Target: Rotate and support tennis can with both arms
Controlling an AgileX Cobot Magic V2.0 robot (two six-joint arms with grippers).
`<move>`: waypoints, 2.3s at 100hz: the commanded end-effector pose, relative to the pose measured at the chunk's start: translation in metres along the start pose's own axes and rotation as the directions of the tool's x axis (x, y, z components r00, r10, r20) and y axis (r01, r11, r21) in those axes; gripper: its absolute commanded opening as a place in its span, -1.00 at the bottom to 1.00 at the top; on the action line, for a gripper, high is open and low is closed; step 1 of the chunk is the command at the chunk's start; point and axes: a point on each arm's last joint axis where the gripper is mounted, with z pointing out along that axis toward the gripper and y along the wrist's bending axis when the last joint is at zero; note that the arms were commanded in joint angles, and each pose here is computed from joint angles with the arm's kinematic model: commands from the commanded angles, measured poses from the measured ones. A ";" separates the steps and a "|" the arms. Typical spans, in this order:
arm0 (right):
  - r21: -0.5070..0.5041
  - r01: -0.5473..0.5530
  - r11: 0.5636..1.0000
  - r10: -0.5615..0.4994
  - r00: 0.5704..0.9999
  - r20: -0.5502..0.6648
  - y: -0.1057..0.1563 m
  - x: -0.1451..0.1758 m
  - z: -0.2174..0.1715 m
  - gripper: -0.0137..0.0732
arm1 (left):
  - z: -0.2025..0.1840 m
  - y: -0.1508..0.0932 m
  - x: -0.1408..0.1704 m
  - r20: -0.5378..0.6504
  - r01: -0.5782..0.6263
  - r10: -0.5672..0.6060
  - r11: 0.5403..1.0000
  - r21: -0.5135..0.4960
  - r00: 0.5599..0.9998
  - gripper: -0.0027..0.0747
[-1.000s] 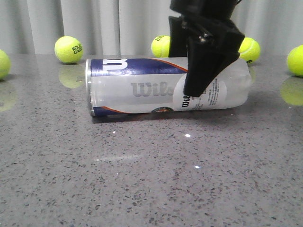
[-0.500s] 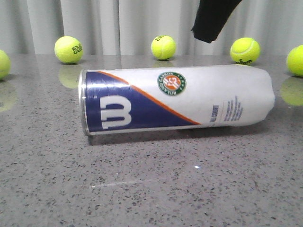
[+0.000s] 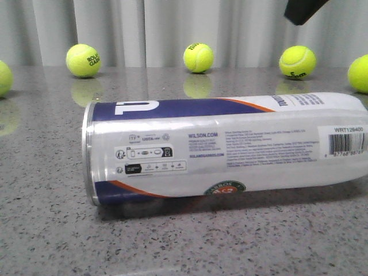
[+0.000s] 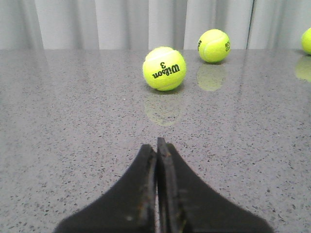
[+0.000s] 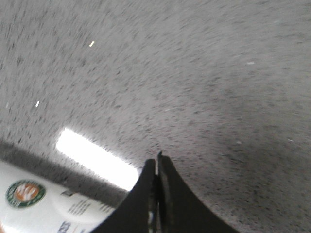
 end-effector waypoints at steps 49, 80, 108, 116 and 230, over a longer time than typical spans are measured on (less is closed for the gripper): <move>0.139 -0.179 0.974 0.061 0.799 0.598 -0.031 0.107 -0.076 -0.82 | 0.000 0.000 0.006 0.069 0.011 -0.011 1.000 0.000 0.998 -0.98; 0.141 -0.173 0.975 0.007 0.657 0.754 -0.021 0.187 -0.078 -0.82 | 0.000 0.000 0.004 0.093 0.011 -0.011 1.000 0.001 0.996 -0.98; 0.137 -0.156 0.978 -0.025 0.564 0.825 -0.014 0.231 -0.082 -0.82 | -0.011 0.001 -0.036 0.199 0.012 -0.011 1.000 -0.002 0.980 -0.98; 0.136 -0.156 0.978 -0.026 0.560 0.828 -0.014 0.232 -0.082 -0.82 | -0.014 0.002 -0.049 0.155 0.013 -0.012 1.000 -0.005 0.988 -0.98; 0.136 -0.156 0.978 -0.026 0.560 0.828 -0.014 0.232 -0.082 -0.82 | 0.076 -0.066 -0.122 -0.812 0.745 -0.240 0.588 0.314 0.532 0.43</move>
